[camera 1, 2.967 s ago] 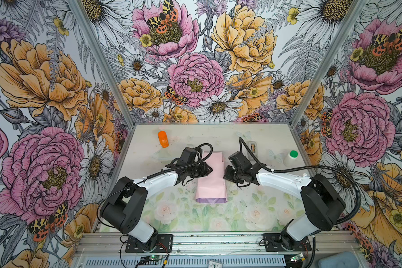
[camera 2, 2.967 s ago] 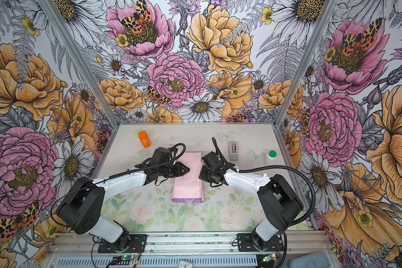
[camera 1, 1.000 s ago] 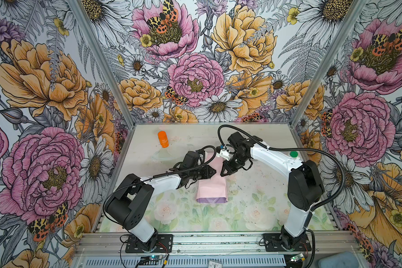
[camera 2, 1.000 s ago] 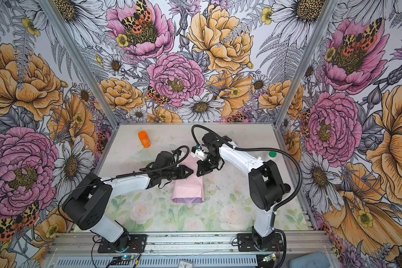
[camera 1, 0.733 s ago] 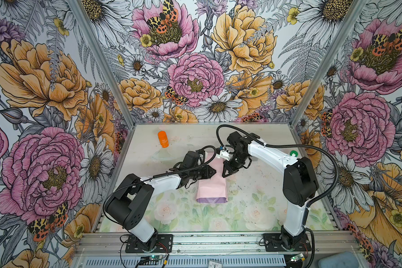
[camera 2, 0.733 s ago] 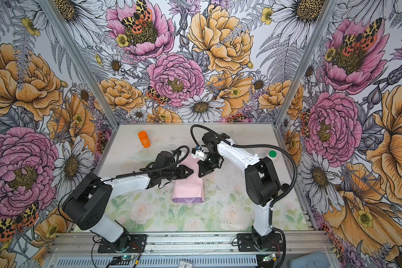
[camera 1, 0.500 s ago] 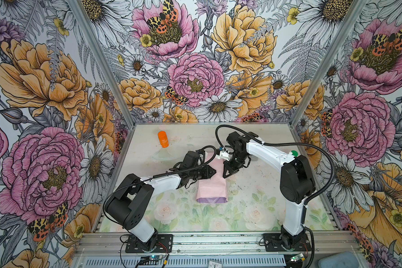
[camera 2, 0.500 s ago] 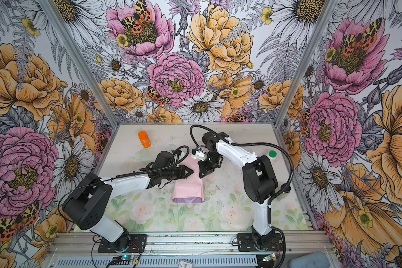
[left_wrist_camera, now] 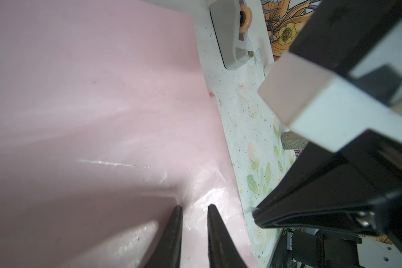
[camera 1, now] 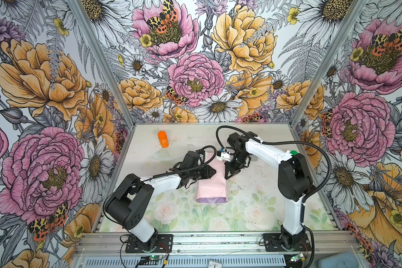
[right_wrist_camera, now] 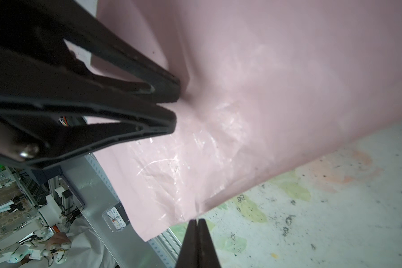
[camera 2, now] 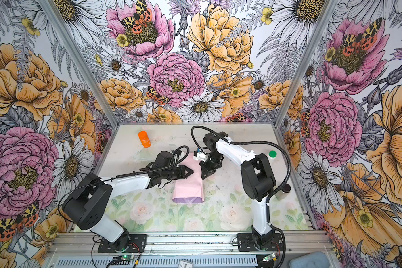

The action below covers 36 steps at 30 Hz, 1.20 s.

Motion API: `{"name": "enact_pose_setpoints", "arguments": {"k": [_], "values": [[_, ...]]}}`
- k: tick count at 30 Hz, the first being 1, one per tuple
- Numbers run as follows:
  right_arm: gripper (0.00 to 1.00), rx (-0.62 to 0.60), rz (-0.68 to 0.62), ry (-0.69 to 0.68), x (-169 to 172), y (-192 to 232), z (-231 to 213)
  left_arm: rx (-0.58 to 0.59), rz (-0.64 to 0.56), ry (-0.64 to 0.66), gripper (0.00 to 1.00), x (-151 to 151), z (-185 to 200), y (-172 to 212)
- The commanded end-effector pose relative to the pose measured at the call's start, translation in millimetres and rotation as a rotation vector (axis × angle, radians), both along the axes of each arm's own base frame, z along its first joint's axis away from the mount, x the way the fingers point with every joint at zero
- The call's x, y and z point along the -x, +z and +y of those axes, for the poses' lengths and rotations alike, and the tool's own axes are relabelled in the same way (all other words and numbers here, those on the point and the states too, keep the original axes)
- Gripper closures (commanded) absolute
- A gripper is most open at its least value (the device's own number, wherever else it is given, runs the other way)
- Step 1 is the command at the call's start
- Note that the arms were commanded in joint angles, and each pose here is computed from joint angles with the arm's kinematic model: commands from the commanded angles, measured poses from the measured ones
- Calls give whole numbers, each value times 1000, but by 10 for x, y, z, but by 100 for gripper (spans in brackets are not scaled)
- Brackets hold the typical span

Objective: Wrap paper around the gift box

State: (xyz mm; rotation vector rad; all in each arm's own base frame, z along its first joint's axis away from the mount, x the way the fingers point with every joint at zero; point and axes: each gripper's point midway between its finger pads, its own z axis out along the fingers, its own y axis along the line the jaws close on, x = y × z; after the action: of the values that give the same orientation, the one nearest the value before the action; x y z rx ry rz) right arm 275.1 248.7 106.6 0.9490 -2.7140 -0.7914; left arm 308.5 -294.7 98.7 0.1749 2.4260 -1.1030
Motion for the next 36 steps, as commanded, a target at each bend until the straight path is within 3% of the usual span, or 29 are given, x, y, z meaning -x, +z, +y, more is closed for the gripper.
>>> {"name": "enact_pose_setpoints", "arguments": {"k": [1, 10, 21, 36], "values": [[100, -1, -31, 8, -88, 46, -8, -67, 55, 14, 77, 86, 143, -196], [100, 7, -47, 2, -90, 137, -43, -72, 58, 16, 77, 91, 152, -212], [100, -118, -146, 18, -42, 708, 106, -79, 61, 20, 77, 94, 164, -226], [100, -51, -84, 60, -196, 380, 186, -80, 53, 17, 78, 78, 154, -195]]}}
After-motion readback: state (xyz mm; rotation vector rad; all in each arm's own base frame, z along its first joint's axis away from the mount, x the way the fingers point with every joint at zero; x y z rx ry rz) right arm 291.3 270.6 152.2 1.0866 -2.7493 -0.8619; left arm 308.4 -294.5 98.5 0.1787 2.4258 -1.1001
